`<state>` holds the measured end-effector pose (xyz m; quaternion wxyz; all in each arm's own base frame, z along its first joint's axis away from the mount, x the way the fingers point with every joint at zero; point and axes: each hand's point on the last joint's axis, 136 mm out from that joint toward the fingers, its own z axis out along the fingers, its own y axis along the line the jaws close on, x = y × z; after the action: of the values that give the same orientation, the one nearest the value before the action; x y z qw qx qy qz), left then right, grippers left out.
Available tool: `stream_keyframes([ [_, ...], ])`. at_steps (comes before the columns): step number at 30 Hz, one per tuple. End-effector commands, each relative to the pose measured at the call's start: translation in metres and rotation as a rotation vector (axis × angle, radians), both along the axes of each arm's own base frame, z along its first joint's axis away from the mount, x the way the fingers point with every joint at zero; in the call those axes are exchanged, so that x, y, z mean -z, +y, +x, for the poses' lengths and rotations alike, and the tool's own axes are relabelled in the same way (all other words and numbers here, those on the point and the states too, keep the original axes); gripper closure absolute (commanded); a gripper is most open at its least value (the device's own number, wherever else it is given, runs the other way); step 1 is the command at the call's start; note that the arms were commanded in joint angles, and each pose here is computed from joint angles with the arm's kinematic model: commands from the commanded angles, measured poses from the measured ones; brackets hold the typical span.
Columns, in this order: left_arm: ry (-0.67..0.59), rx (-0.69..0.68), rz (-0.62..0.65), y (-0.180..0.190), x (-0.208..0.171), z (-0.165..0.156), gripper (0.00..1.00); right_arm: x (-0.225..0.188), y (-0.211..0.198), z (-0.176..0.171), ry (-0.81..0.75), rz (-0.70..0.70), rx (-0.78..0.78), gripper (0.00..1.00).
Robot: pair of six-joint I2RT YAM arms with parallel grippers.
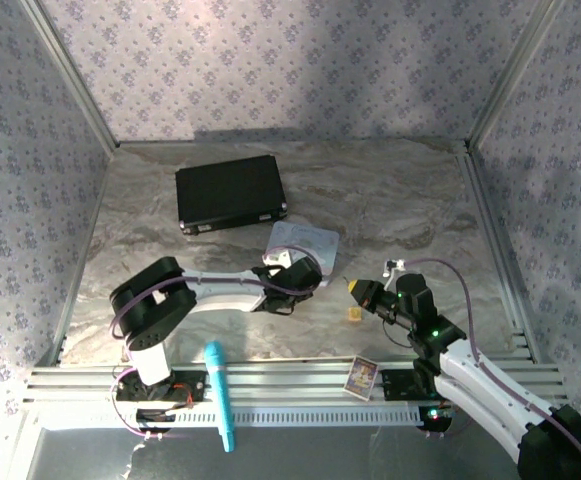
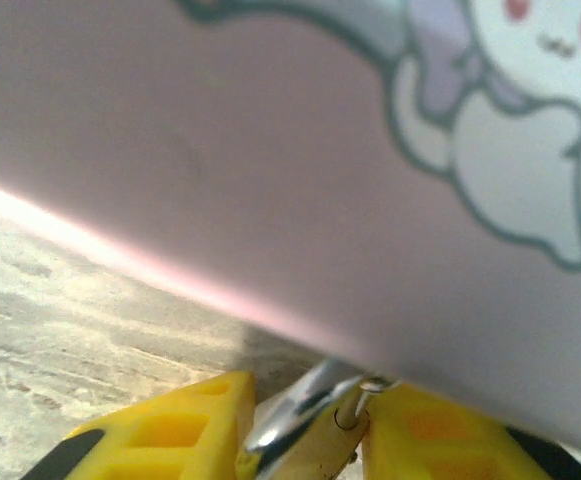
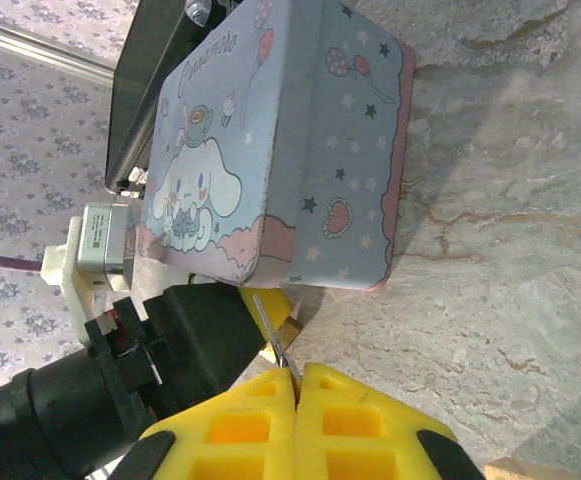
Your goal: Unlock the padlock with the key
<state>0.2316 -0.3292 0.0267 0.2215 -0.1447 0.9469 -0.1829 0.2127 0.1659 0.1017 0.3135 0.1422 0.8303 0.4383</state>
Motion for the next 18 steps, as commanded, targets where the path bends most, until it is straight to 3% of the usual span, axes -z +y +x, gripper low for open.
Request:
stream_keyframes([
  [1,0.043,0.012,-0.019,0.004,0.003,-0.010,0.75,0.003,0.001,-0.002,0.010,0.026,0.002,1.00],
  [11,0.090,-0.023,-0.144,0.000,0.000,-0.009,0.91,0.016,0.026,-0.009,0.044,0.052,-0.068,1.00],
  [18,0.113,-0.070,-0.251,-0.003,-0.005,-0.006,0.91,0.028,0.057,-0.010,0.141,0.109,-0.140,1.00],
])
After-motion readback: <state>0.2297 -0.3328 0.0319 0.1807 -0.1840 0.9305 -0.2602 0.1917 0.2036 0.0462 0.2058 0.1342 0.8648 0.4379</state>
